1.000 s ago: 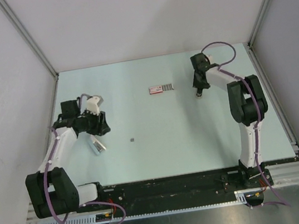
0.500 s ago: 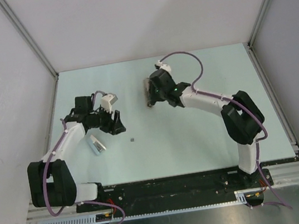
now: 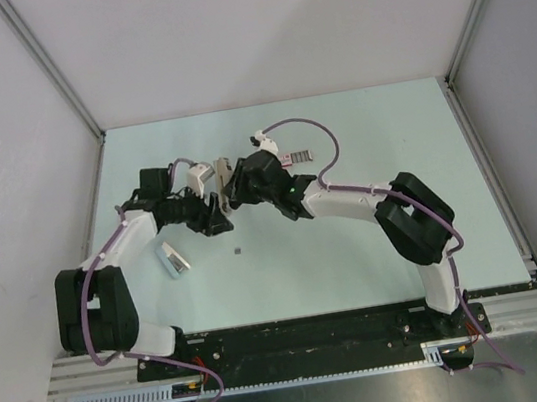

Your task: Unload the staples from the stapler

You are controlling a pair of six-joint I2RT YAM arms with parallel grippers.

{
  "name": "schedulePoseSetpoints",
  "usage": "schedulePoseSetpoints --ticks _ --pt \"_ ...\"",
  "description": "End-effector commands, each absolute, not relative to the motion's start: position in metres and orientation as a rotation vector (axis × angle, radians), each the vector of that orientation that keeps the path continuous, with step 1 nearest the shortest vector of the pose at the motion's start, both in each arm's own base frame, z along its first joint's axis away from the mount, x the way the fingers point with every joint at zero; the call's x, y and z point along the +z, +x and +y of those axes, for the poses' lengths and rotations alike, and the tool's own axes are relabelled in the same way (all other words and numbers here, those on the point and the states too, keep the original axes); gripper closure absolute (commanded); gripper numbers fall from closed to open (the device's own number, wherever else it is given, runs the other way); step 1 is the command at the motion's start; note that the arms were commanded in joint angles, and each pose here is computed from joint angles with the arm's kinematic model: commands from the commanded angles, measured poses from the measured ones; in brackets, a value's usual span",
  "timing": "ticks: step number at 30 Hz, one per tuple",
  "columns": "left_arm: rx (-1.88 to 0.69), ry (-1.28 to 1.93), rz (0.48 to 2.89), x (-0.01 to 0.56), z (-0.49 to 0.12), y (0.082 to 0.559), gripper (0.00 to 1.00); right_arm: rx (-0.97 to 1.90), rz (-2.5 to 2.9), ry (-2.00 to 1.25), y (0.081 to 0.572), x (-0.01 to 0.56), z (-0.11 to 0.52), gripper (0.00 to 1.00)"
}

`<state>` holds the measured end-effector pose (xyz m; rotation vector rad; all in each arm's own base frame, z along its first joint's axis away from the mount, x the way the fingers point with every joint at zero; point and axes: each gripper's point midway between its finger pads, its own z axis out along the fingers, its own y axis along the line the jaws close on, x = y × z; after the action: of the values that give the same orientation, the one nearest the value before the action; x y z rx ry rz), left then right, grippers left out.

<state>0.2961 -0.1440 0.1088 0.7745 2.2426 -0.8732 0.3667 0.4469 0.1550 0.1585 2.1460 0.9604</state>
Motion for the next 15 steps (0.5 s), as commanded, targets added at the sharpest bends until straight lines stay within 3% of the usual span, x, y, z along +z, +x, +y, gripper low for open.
schedulePoseSetpoints --ticks 1,15 --pt "-0.903 0.81 2.173 0.117 -0.153 0.309 0.33 1.151 2.015 0.221 0.374 0.191 0.47 1.0" --pt "-0.774 0.854 2.159 0.097 -0.143 0.323 0.65 1.228 2.091 0.187 0.351 0.174 0.479 1.0"
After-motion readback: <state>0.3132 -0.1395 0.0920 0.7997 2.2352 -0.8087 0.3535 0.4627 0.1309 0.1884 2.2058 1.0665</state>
